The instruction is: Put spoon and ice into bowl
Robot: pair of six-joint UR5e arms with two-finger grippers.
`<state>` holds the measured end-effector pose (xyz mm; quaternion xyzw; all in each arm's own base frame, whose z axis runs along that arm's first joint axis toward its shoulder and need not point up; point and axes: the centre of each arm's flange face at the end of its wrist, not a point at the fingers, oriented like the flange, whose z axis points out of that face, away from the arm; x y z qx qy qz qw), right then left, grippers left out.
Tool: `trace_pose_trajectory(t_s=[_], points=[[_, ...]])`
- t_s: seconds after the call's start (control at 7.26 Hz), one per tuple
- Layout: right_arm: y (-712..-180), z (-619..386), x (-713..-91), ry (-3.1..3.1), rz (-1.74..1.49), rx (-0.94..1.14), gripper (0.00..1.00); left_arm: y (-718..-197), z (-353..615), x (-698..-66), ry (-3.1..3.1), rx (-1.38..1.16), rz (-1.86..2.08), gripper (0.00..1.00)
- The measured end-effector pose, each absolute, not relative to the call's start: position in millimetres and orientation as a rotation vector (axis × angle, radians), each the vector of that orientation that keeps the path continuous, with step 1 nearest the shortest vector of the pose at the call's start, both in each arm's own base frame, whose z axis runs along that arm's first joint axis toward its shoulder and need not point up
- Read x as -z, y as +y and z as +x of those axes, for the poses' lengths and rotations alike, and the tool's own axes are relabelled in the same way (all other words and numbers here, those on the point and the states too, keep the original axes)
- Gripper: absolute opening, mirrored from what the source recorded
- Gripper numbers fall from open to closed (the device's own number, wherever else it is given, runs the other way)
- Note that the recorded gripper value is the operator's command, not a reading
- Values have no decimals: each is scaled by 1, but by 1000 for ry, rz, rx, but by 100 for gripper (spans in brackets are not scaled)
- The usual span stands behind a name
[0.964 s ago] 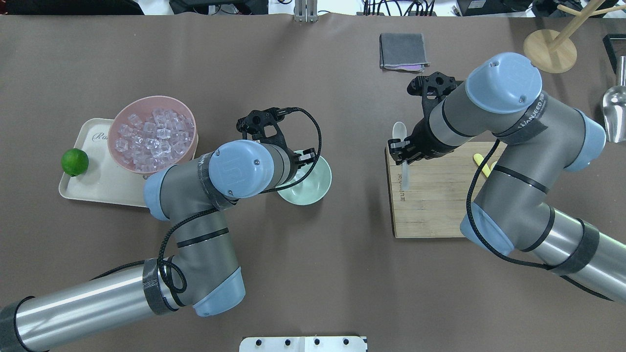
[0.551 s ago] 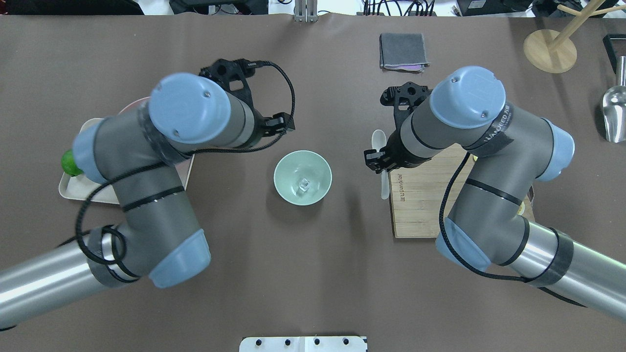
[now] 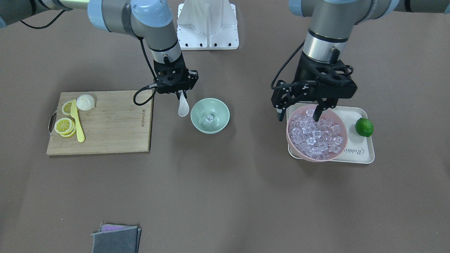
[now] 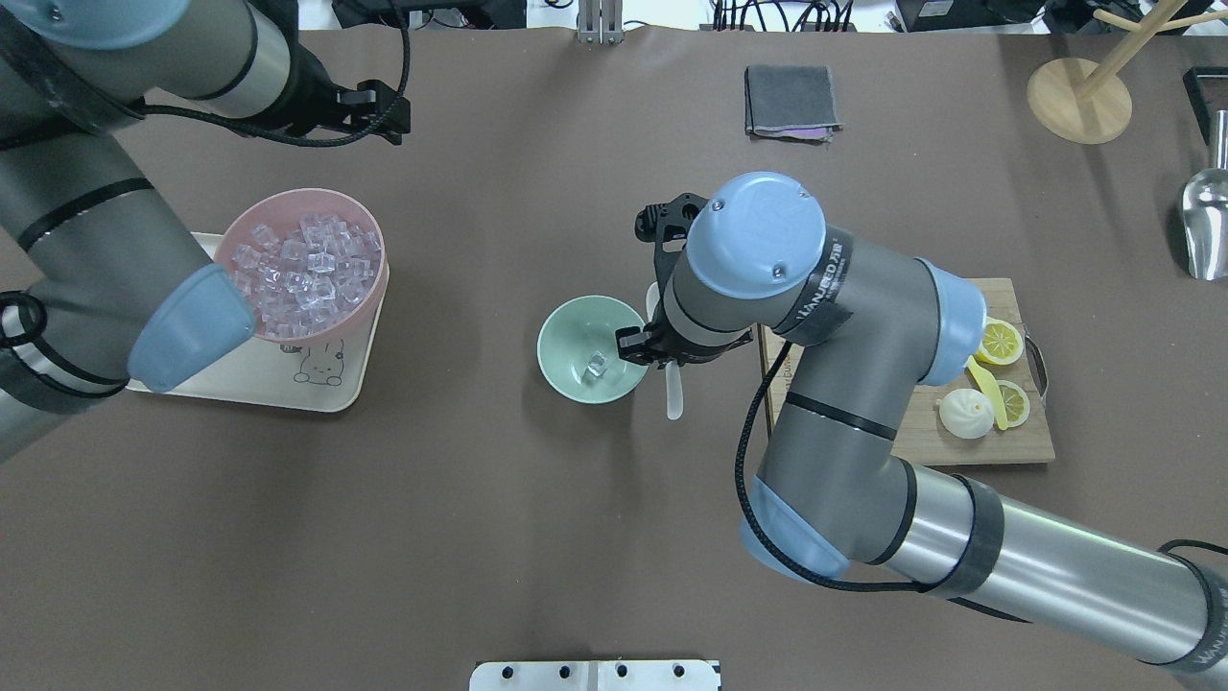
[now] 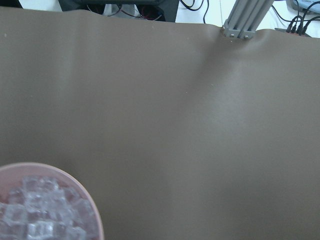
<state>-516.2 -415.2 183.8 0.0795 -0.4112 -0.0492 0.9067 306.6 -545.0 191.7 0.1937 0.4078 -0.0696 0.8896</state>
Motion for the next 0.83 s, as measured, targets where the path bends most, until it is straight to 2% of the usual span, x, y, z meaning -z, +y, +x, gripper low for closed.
trace_pose_trajectory(t_s=[0.41, 0.55, 0.69, 0.83], points=[[-411, -559, -162, -845, 142, 90, 0, -555, 288, -206, 842, 138, 425, 98], [-411, -568, -154, -849, 137, 88, 19, -556, 285, -207, 840, 140, 427, 98], [-412, -576, -145, -851, 135, 86, 98, -559, 280, -208, 841, 144, 423, 98], [-415, -581, -138, -852, 137, 83, 100, -562, 274, -213, 845, 148, 410, 98]])
